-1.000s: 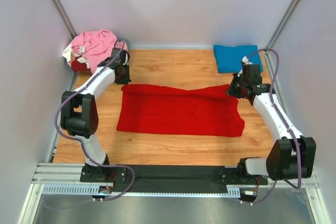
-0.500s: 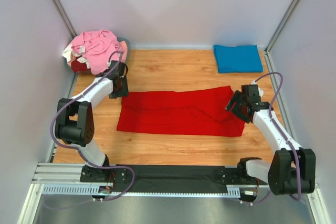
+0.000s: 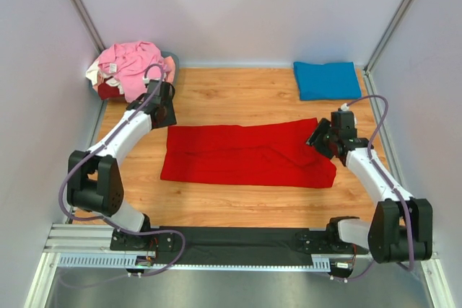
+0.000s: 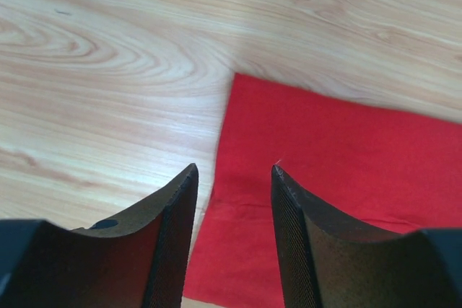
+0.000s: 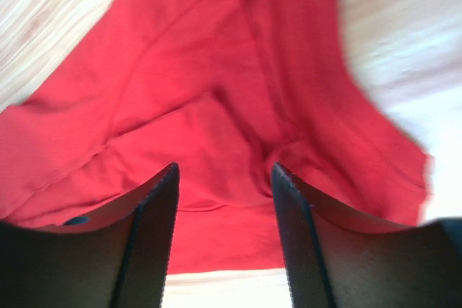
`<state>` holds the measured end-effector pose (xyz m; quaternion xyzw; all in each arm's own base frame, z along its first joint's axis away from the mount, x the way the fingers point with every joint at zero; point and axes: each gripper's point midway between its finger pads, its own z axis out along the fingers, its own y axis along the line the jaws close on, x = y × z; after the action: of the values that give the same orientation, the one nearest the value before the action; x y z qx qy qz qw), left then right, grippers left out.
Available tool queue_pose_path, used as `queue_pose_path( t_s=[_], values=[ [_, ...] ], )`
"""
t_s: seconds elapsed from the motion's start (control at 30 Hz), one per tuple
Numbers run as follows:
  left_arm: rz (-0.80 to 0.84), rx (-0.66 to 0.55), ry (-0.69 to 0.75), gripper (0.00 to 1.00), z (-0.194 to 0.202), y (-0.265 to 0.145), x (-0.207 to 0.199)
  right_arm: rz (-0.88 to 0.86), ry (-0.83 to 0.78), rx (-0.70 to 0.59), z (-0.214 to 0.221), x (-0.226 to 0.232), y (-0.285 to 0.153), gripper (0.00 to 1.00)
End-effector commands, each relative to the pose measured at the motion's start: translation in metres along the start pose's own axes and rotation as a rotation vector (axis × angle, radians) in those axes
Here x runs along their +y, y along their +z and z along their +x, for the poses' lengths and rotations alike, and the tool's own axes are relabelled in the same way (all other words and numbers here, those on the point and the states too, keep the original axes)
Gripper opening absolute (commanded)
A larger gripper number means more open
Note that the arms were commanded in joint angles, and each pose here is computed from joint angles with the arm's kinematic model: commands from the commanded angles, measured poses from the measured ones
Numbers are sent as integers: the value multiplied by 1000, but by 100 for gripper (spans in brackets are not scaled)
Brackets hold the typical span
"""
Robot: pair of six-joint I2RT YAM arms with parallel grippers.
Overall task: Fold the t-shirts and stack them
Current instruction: Fold the tshirt
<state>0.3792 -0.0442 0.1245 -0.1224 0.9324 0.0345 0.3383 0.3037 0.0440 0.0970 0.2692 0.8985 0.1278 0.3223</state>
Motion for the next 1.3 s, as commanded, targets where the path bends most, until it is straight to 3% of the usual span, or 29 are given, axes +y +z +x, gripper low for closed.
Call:
queue_pose_path(
  t_s=[0.0,0.27,0.4,0.7,0.9,1.1,1.13,1.17,1.27],
  values=[
    [51,-6,20,52,3,3,-25,-149,-58,4,-6,45,3,53],
    [90,75,99,47,35,30,-61,11,-115,154,29,21,39,48],
    [101,120,125,46,50,43,-71,95,-114,162,47,2,46,46],
    [-32,305,180,41,112,46,-60,185,-213,341,80,24,92,50],
    [-35,386,193,40,156,15,-47,148,-210,338,55,63,118,52],
    [43,470,135,40,204,-19,-48,45,-242,363,21,135,147,52],
    [59,483,144,39,214,-24,-51,70,-249,421,33,132,158,51],
    [77,504,123,39,223,-29,-54,14,-251,376,10,161,159,51],
    [108,537,111,38,250,-43,-55,-18,-251,414,16,180,178,50]
  ],
)
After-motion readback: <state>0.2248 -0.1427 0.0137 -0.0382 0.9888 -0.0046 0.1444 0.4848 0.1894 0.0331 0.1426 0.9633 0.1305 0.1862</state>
